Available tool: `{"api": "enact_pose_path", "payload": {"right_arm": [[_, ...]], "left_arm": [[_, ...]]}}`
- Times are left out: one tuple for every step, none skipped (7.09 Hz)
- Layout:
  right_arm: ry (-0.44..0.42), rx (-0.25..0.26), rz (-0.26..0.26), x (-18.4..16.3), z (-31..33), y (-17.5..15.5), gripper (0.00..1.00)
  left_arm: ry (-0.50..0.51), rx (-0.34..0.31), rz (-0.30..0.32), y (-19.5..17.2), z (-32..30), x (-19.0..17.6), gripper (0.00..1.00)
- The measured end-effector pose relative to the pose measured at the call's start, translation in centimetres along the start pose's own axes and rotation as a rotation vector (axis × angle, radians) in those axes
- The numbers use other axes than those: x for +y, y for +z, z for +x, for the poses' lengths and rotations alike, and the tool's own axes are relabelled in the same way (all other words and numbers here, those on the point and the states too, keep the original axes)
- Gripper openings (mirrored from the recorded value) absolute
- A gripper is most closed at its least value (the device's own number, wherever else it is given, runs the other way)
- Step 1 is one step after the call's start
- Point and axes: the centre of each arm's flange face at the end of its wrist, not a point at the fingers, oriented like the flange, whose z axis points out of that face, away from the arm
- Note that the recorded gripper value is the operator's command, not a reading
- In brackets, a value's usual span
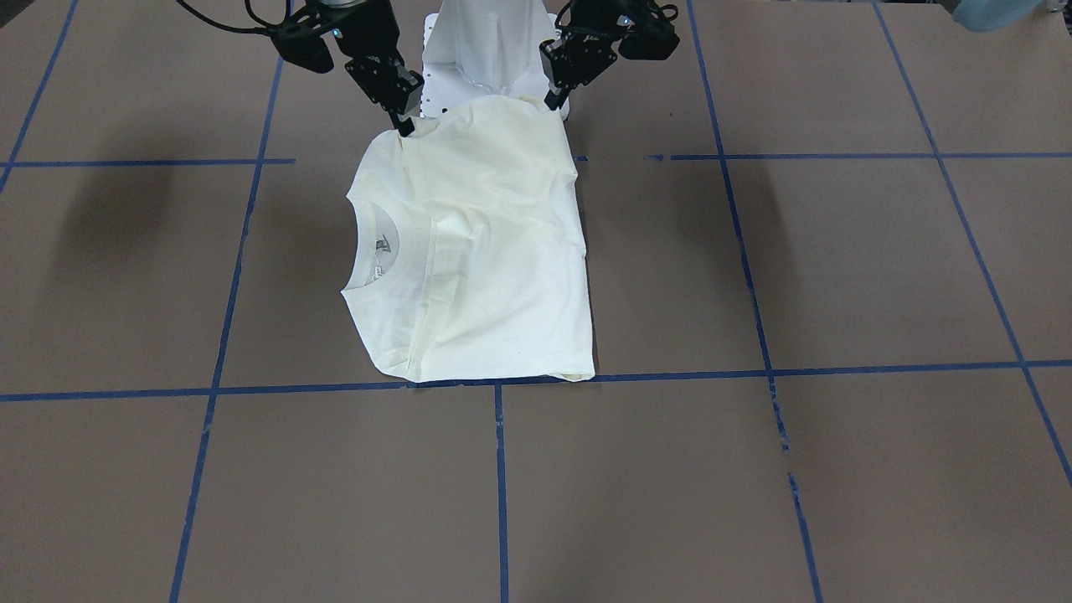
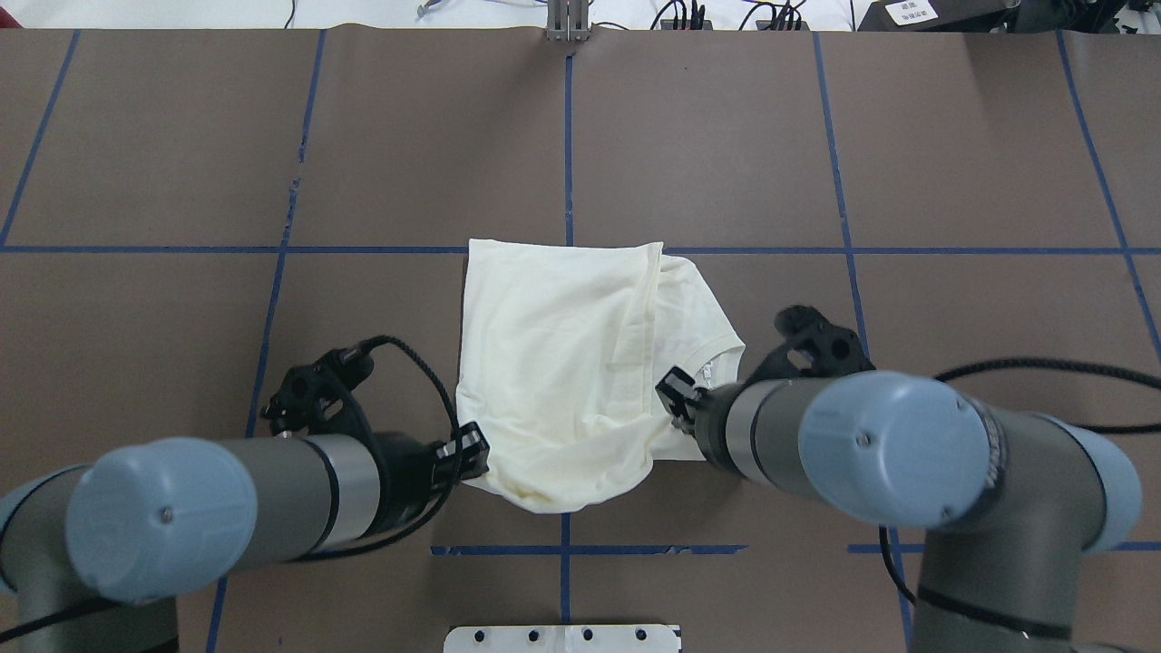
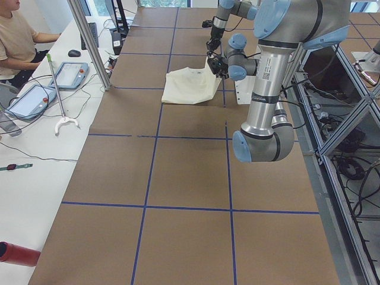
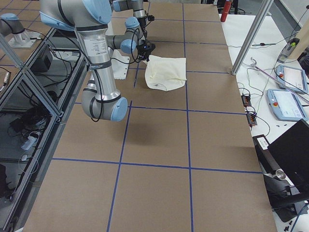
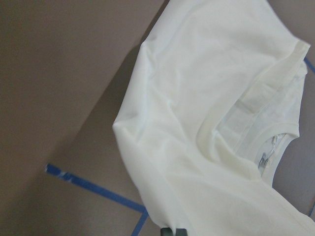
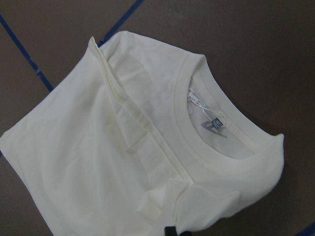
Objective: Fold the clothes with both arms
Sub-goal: 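Grasp the near edge with both grippers and fold it toward the far edge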
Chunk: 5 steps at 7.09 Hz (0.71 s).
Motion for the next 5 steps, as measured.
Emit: {"api": "enact_pose_path", "payload": {"right_arm": [[-0.003,0.012,0.028,-2.7,-3.1,1.5,0.0],[-0.003,0.027,0.041,-5.1,-5.8,2.7,0.0],[0.005,0.037,0.043,-6.9,-8.0,3.9,0.0],[0.014,0.028,0.046,-8.4,-9.7,5.6,0.0],[0.022,0.017,0.051,-9.8,-10.8,7.5,0.0]], "left_arm": [[0.043,0.004,0.053,0.6,1.5,-3.1,0.0],[0.073,-0.001,0.094,1.1,2.5,-6.0,0.0],[0.1,-0.011,0.132,2.2,3.4,-8.7,0.0],[0.116,-0.02,0.162,3.8,4.0,-11.0,0.0],[0.12,-0.022,0.184,5.3,4.1,-12.9,0.0]]}}
